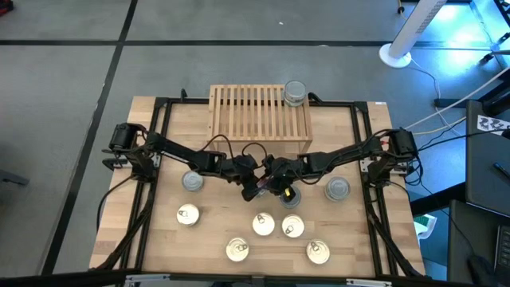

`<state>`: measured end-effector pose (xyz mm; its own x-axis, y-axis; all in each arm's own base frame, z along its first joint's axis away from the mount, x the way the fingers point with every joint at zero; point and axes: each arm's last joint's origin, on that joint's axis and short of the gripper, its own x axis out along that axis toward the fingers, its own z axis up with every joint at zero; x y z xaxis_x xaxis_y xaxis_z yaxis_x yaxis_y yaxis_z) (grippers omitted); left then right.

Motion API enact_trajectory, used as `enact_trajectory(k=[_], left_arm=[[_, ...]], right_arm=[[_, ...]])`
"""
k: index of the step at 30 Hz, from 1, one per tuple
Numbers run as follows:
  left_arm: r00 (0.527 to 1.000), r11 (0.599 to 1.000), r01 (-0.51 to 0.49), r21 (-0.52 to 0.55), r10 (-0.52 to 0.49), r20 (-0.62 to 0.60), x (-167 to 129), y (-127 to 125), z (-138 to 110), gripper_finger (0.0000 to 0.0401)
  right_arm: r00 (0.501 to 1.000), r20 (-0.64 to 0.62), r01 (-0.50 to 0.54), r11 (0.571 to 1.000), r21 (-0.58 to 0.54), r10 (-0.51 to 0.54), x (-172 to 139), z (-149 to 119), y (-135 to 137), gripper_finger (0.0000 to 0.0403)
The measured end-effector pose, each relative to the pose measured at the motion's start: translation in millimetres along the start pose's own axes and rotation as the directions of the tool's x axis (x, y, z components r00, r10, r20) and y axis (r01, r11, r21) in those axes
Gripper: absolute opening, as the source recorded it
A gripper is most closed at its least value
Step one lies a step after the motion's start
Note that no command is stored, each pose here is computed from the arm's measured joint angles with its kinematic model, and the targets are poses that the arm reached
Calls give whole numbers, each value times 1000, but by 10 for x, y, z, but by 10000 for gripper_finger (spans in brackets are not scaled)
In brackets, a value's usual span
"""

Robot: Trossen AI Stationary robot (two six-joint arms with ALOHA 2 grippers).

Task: Stack canned seafood by type on shelf
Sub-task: Put the blue tuna can on the shelf

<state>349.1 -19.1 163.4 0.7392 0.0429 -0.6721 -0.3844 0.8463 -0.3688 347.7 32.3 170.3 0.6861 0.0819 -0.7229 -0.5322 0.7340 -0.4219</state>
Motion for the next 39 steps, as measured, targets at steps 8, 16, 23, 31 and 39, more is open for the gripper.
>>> enact_trajectory(k=[8, 16, 23, 31, 39], left_arm=[[1000, 1000, 9, -4, -9, 26, -135, -21, 78, 0], [1000, 1000, -4, -3, 4, 8, -438, -36, 146, 0], [999, 1000, 11, -6, -11, 49, -661, -63, 225, 0], [980, 1000, -15, 4, 14, 196, -1170, -78, 376, 0], [925, 999, -36, 16, 27, 379, -1732, -59, 487, 0]], right_arm=[[1000, 2, 1, 1000, -1, -1, 0, 3, -1, 201], [1000, 1, 13, 1000, -2, -13, -1, 10, -7, 200], [997, 10, 83, 997, -1, -83, -48, 152, -138, 197], [987, 50, 155, 988, -1, -155, -179, 422, -363, 198], [964, 15, 265, 963, -51, -265, -384, 685, -607, 199]])
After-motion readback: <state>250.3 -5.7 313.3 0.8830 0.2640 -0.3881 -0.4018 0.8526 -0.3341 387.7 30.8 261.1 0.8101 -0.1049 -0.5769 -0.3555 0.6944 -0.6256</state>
